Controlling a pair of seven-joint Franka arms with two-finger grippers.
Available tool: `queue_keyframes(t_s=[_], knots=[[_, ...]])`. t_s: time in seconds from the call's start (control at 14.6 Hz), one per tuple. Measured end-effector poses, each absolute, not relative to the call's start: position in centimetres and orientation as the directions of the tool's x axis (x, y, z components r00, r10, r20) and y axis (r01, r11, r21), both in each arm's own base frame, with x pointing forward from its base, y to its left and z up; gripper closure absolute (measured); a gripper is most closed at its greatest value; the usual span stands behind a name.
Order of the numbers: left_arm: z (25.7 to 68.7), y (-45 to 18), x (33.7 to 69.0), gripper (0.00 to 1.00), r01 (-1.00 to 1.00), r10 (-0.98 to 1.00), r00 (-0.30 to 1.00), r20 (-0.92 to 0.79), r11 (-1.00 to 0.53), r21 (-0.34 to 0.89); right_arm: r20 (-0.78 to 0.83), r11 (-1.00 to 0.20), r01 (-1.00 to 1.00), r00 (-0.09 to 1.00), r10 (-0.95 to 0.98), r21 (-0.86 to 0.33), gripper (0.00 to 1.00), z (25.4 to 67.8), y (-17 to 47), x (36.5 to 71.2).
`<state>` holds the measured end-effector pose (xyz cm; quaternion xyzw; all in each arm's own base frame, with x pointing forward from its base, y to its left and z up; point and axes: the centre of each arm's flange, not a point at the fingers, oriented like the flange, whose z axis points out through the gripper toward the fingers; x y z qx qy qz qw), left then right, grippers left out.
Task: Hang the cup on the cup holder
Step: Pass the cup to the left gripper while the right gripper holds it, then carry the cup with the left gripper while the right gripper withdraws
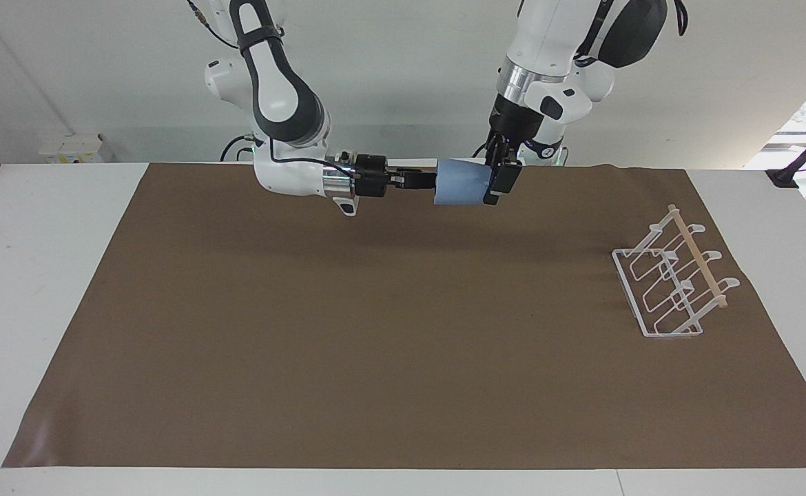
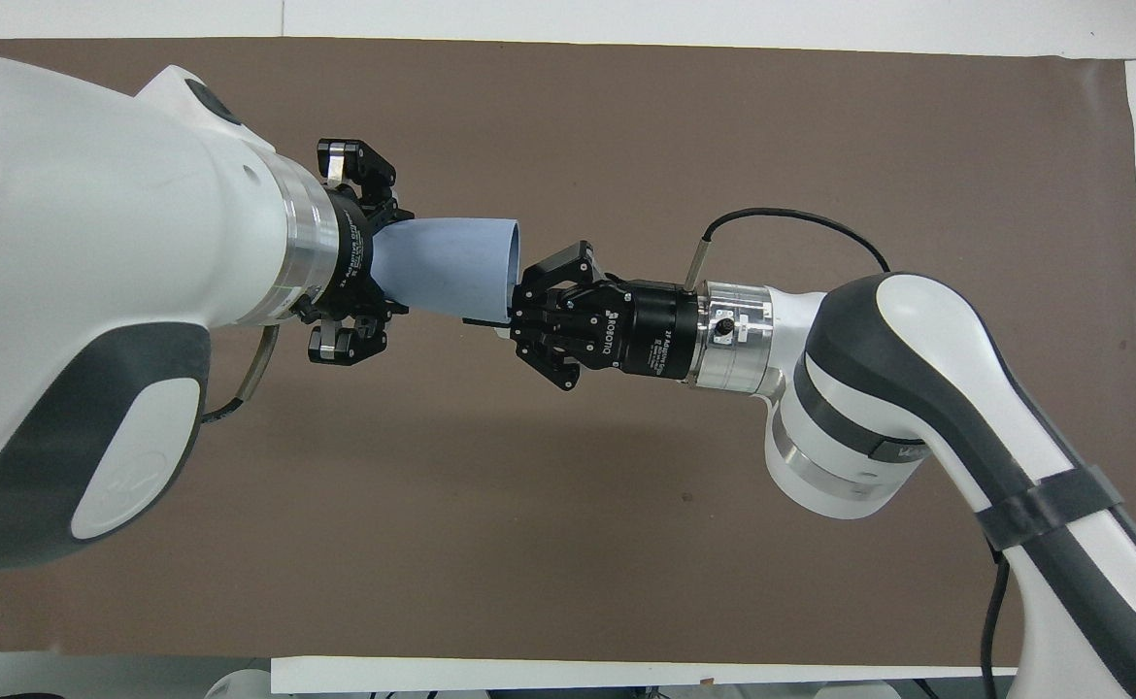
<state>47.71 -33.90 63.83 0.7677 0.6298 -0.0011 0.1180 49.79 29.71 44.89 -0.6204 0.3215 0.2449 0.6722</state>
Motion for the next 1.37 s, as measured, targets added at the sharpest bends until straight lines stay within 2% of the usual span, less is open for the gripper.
queue_keyframes(t_s=[0.14, 0.21, 0.48, 0.75, 0.82, 0.96, 1.1, 1.23, 1.37], knots=[[63.8, -33.9, 47.7, 0.32, 0.967, 0.967, 0.207, -0.151, -0.179, 0.181, -0.736, 0.111, -0.728, 0.674, -0.07, -0.677, 0.95, 44.9, 29.7, 49.8], [63.8, -33.9, 47.7, 0.32, 0.967, 0.967, 0.207, -0.151, -0.179, 0.18, -0.734, 0.108, -0.726, 0.676, -0.074, -0.679, 0.9, 45.0, 29.7, 49.9], [63.8, -33.9, 47.8, 0.32, 0.967, 0.967, 0.205, -0.151, -0.177, 0.181, -0.685, 0.025, -0.688, 0.718, -0.123, -0.726, 0.48, 45.6, 29.3, 50.1], [63.9, -32.4, 48.9, 0.32, 0.971, 0.972, 0.177, -0.152, -0.147, 0.188, -0.588, -0.158, -0.607, 0.795, -0.151, -0.779, 0.06, 46.3, 26.7, 51.0], [63.9, -31.3, 49.6, 0.32, 0.973, 0.975, 0.163, -0.15, -0.133, 0.19, -0.554, -0.23, -0.575, 0.818, -0.155, -0.785, 0.0, 46.4, 24.8, 51.6], [63.7, -28.4, 51.4, 0.32, 0.972, 0.979, 0.155, -0.131, -0.128, 0.197, -0.484, -0.412, -0.498, 0.863, -0.146, -0.763, 0.0, 46.6, 19.5, 52.9], [63.0, -25.8, 52.4, 0.32, 0.961, 0.977, 0.213, -0.023, -0.205, 0.186, -0.402, -0.585, -0.417, 0.901, -0.164, -0.695, 0.0, 47.5, 14.1, 54.0], [62.1, -24.5, 52.2, 0.32, 0.94, 0.947, 0.308, 0.095, -0.318, 0.122, -0.298, -0.762, -0.325, 0.937, -0.181, -0.559, 0.01, 48.5, 10.1, 54.5], [61.0, -22.8, 52.4, 0.32, 0.926, 0.905, 0.339, 0.258, -0.369, 0.076, -0.2, -0.905, -0.231, 0.965, -0.168, -0.358, 0.0, 49.2, 7.3, 54.3]])
